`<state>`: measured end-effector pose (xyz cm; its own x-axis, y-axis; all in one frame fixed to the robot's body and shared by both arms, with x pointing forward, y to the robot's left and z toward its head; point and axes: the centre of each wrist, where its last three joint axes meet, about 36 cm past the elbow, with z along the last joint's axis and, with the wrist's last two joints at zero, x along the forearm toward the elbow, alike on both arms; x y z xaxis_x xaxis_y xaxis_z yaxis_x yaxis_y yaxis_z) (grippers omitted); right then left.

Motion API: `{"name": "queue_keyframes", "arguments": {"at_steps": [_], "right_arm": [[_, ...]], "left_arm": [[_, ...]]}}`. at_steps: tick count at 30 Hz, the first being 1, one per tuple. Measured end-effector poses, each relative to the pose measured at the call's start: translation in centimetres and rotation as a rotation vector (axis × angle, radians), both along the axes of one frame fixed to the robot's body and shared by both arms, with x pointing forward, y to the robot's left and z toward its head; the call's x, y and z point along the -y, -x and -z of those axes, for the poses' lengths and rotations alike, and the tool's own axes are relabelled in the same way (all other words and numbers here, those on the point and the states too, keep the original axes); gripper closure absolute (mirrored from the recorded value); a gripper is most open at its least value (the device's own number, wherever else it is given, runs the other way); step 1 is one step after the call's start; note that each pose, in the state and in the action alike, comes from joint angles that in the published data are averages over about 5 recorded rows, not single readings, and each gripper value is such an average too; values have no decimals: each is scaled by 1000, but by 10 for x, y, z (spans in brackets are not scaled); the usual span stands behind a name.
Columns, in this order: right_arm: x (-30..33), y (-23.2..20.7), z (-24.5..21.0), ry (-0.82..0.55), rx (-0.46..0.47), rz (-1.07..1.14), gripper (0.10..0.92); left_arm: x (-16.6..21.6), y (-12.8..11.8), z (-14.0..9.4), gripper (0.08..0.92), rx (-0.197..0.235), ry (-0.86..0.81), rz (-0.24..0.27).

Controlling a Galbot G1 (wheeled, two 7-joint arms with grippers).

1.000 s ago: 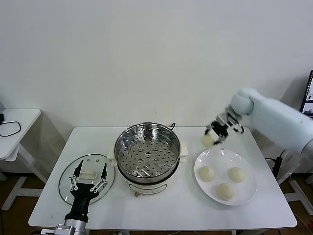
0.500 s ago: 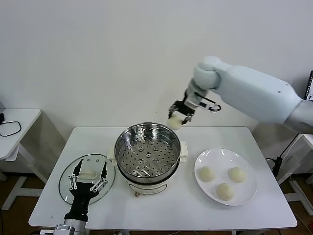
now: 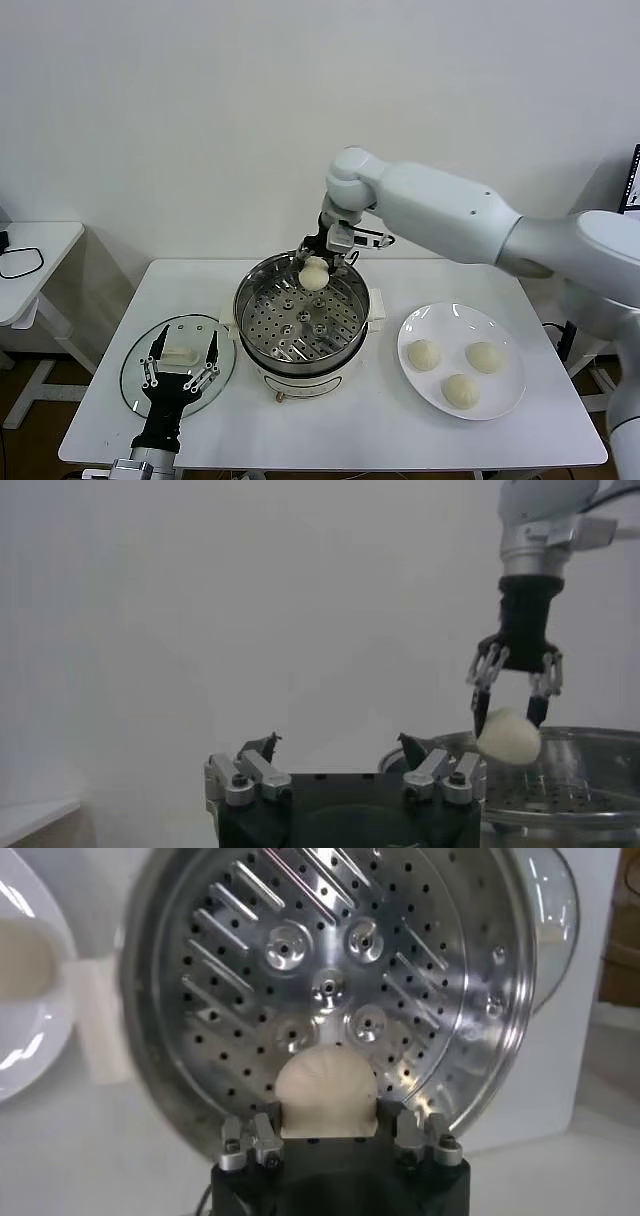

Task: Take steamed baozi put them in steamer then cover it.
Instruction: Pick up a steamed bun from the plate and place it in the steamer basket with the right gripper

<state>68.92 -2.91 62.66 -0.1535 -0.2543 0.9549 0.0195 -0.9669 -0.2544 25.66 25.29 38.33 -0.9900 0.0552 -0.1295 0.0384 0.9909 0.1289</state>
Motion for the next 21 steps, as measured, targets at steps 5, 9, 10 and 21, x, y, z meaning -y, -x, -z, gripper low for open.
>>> {"name": "queue_keyframes", "arguments": {"at_steps": [5,9,10,21], "right_arm": [[-12,-2,15,13,-1,-19,373],[-19,-2,25,19,-3,-27,364],[-20,-3,27,20,-3,-27,358],[-17,-4,25,13,-1,-7,201]], "left_arm": [[-1,0,1,177,1,-2,-3],[-2,0,1,177,1,-2,-5],[-2,0,2,177,1,-1,-6],[-2,0,0,177,-3,-5,-14]]}}
